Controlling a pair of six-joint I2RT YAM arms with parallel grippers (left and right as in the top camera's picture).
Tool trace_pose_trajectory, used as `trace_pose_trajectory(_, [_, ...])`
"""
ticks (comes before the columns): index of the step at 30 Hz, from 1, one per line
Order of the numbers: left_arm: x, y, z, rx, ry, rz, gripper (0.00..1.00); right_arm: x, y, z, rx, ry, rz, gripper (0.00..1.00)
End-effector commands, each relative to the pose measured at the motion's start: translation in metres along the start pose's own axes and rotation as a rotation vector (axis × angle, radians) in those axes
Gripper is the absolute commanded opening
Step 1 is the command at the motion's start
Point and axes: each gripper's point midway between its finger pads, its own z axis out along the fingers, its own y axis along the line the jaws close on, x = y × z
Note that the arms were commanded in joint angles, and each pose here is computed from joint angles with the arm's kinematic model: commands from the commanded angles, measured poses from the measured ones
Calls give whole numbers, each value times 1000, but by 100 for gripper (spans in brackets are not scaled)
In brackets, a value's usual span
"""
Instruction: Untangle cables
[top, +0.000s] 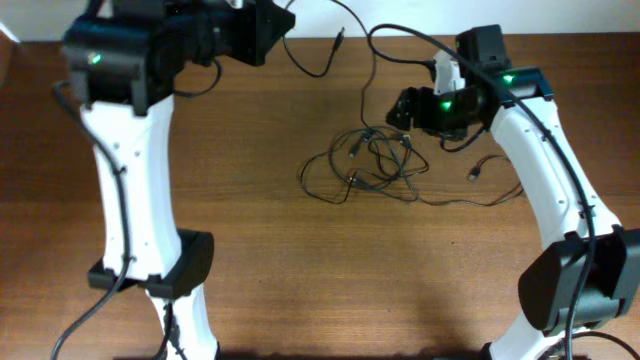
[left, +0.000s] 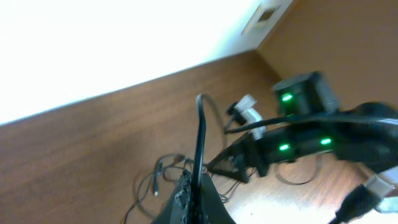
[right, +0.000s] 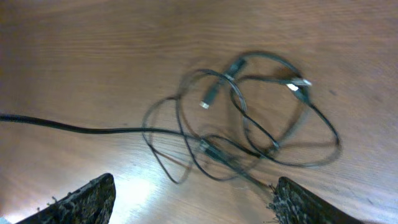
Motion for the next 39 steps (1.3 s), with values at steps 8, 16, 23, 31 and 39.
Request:
trace_pose_trajectory(8, [-29,-18,-35,3,-135,-24,0,6,70,16,-187,-13,-267,83])
trace_pose_trajectory(16, [-54,-28,-49,56,-236,-90,0,14,76,26,-168,2,-334,83])
trace_pose_trajectory(23, [-71,-41,-97,143,-329,-87,0,6,49,48,-41,-3,-321,83])
trace_pose_trajectory(31, [-72,-33,-138,125,-380,-99,0,3,49,50,-41,-13,-324,55])
trace_pose_trajectory(39, [-91,76,-202,-346,-592,-180,0,11,43,49,-23,26,-298,51])
